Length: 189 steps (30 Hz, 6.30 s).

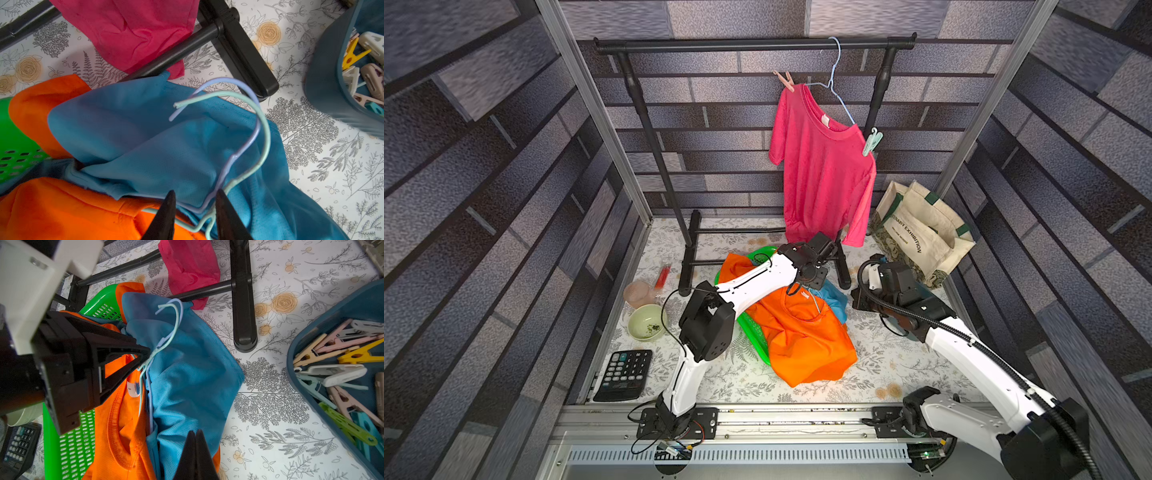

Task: Use clothespins to secure the t-shirt on both sides of the hanger
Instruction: Pick up the hanger from the basket, then pick up the clothespin from the storage box.

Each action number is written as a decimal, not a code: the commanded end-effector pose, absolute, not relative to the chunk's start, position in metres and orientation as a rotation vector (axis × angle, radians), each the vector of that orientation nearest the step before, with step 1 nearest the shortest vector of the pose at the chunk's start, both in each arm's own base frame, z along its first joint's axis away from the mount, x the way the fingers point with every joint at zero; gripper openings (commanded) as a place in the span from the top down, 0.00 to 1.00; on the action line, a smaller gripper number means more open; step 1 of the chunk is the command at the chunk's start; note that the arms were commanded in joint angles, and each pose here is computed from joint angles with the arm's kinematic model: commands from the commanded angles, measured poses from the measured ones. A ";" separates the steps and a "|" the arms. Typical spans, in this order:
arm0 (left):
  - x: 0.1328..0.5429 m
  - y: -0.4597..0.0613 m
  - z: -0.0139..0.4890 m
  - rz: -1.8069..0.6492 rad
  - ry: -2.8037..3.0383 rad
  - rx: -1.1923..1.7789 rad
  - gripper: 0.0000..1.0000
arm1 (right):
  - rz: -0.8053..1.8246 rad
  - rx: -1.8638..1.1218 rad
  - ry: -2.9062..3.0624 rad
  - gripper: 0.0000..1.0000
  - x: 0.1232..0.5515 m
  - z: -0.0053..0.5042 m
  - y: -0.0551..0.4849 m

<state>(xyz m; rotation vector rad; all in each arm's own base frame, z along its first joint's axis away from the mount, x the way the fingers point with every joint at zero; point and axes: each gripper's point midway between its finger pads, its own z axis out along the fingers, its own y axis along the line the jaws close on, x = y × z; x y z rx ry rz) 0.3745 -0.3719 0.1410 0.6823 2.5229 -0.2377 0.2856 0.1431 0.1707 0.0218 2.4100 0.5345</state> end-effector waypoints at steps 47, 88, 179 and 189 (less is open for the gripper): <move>0.373 -0.386 0.152 -0.403 2.510 0.671 0.93 | 0.592 0.060 2.449 0.97 0.282 0.159 0.145; 0.361 -0.383 0.143 -0.419 2.533 0.670 0.71 | 0.806 -0.080 2.521 0.89 0.275 0.152 0.179; 0.291 -0.217 0.559 -0.146 1.543 0.461 1.00 | 0.201 0.698 2.627 0.47 0.309 0.106 -0.006; 0.299 -0.184 0.499 -0.268 1.670 0.327 0.99 | 0.191 0.801 2.671 0.38 0.323 0.063 -0.024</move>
